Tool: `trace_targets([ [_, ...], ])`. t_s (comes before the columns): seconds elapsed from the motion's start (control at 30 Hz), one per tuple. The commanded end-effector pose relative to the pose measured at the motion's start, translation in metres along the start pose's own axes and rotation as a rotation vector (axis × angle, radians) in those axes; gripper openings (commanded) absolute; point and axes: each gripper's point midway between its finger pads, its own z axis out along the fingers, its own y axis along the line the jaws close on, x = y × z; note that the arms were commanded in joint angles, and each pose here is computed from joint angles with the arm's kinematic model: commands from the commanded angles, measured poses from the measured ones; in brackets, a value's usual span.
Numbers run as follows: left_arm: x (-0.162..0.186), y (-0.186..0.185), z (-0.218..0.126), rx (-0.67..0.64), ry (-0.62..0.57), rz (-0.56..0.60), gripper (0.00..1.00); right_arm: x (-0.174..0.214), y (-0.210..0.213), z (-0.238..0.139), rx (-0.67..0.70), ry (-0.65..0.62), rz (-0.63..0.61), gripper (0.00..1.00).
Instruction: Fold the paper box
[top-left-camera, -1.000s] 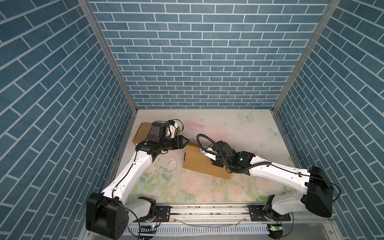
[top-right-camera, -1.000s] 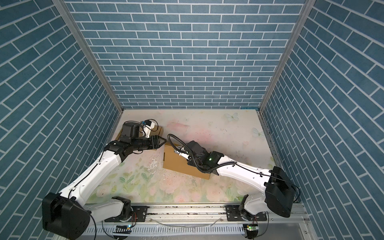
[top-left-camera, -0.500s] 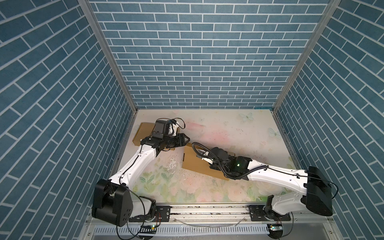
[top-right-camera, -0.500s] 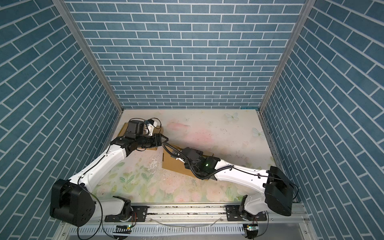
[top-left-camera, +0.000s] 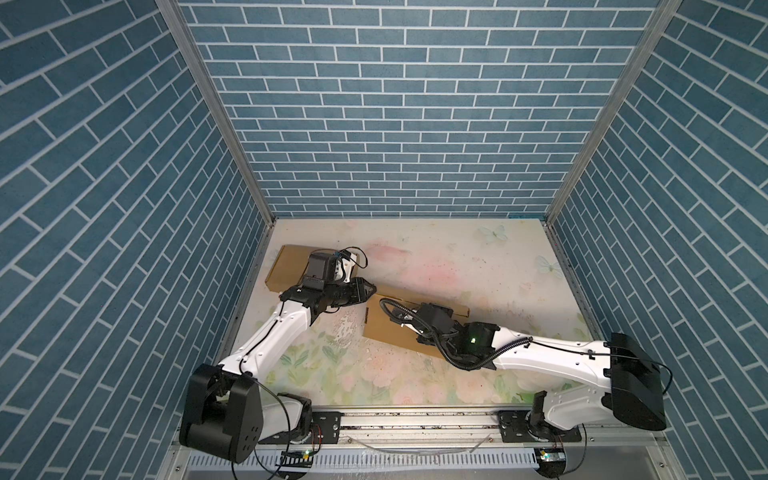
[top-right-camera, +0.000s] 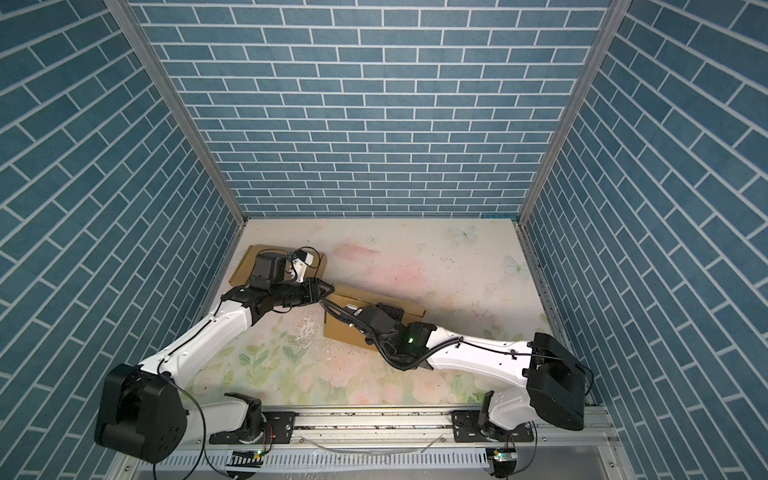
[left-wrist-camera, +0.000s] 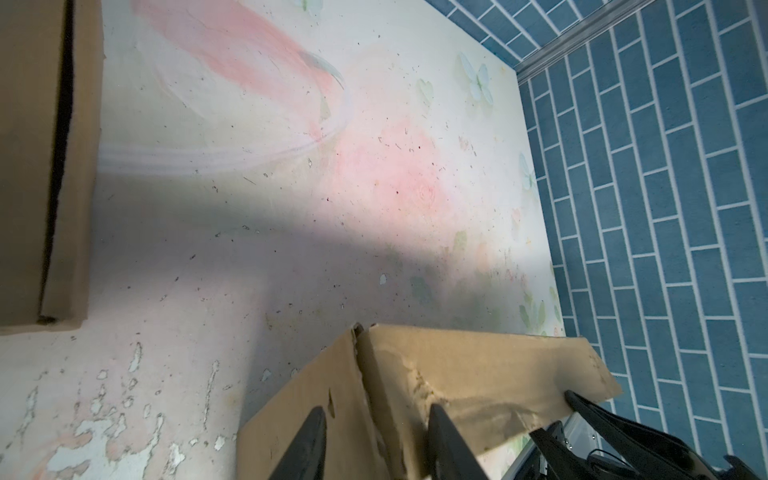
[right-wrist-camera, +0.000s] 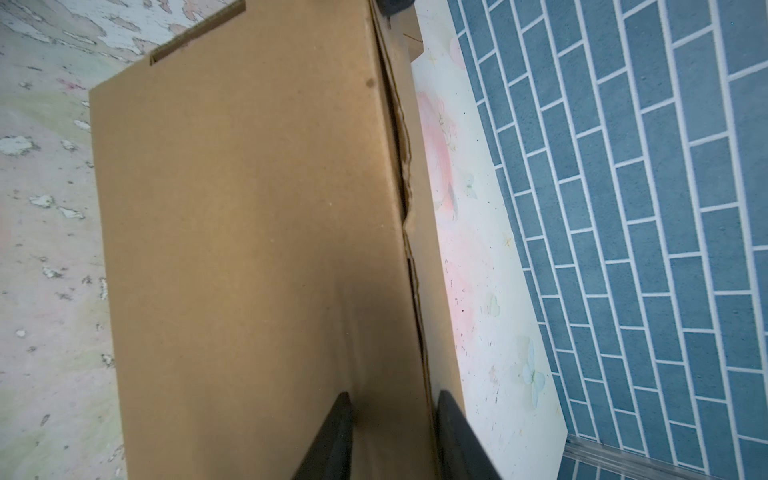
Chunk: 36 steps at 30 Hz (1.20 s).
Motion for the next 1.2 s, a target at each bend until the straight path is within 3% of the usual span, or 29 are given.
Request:
trace_targets([
  [0.0, 0.02, 0.016, 0.002, -0.022, 0.032, -0.065, 0.41, 0.028, 0.028, 0.006, -0.046, 0.08, -0.039, 0.34],
  [0.17, 0.019, 0.01, -0.003, -0.008, 0.02, -0.063, 0.41, 0.027, 0.03, 0.007, 0.002, 0.074, -0.058, 0.34],
  [0.3, 0.006, -0.002, -0.011, 0.005, -0.008, -0.045, 0.55, 0.028, 0.031, 0.007, 0.007, 0.067, -0.052, 0.34],
  [0.4, -0.006, -0.011, -0.014, 0.025, -0.031, -0.035, 0.58, 0.03, 0.036, 0.008, 0.001, 0.073, -0.063, 0.34],
  [0.57, -0.007, -0.012, -0.003, 0.042, -0.021, -0.037, 0.57, 0.029, 0.039, 0.009, 0.0, 0.069, -0.056, 0.35],
  [0.73, 0.016, -0.001, 0.005, 0.043, 0.012, -0.055, 0.44, 0.018, 0.031, -0.002, -0.031, 0.022, 0.041, 0.48],
  [0.93, 0.026, 0.009, 0.004, 0.02, 0.006, -0.062, 0.38, 0.001, 0.016, -0.027, -0.194, -0.061, 0.302, 0.73],
  [1.1, 0.033, 0.016, 0.004, 0.003, -0.005, -0.077, 0.38, -0.006, -0.026, -0.058, -0.238, -0.177, 0.632, 0.76],
  [1.17, 0.033, 0.015, 0.002, 0.007, -0.013, -0.078, 0.38, 0.008, -0.047, -0.062, -0.206, -0.16, 0.81, 0.74],
])
